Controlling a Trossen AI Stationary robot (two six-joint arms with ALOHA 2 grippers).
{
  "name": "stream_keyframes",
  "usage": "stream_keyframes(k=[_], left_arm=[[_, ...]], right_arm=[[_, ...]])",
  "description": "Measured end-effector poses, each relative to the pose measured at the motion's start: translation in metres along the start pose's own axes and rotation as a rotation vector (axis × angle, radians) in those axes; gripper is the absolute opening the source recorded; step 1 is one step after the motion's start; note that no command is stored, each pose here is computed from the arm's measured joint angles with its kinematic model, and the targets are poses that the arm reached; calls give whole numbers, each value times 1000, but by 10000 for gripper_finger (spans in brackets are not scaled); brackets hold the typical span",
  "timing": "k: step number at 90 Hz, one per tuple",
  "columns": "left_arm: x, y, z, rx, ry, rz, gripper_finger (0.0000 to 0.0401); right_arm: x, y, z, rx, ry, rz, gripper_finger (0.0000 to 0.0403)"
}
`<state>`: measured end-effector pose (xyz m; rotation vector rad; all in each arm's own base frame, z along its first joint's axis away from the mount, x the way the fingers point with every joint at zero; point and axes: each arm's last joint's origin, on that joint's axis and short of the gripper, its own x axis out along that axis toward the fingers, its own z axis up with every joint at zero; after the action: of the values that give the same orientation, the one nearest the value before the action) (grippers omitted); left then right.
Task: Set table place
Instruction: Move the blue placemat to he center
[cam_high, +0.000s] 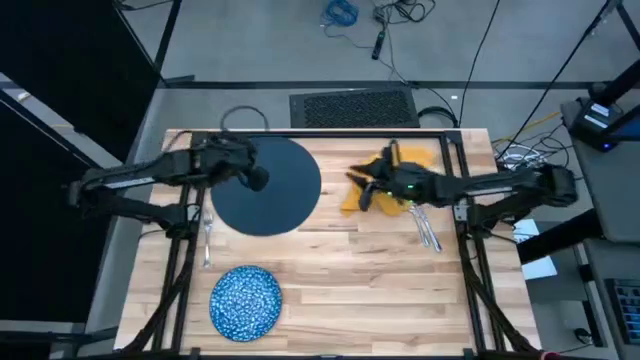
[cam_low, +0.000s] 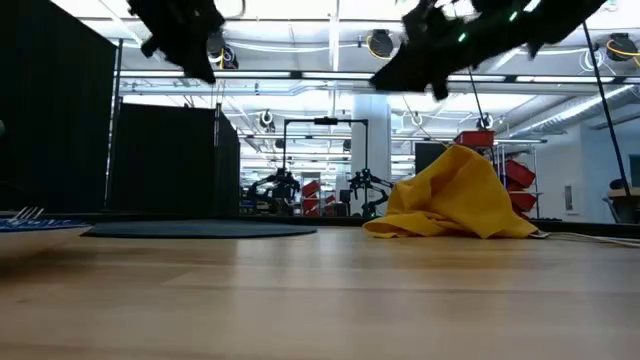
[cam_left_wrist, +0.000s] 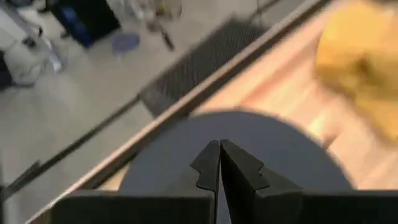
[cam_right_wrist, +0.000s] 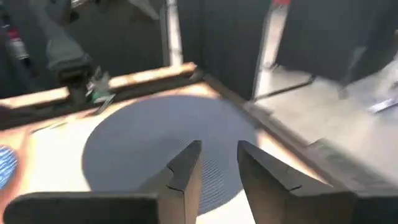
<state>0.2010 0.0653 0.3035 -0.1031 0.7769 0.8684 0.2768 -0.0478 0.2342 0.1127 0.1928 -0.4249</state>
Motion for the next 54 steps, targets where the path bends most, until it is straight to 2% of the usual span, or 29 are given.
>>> stream_keyframes(k=[18,29,40,54], left_arm=[[45,-25,-15,136,241,64,0],[73,-41,-24,191,340,88,0],[99,-56,-34,237,414,106,0],[123,-75,-51,292,491,123,0]], right_arm=[[32,2,-21,93,-26,97,93],[55,9,-23,118,45,173,93],[76,15,-26,102,148,172,93],[89,18,-22,66,177,142,80]])
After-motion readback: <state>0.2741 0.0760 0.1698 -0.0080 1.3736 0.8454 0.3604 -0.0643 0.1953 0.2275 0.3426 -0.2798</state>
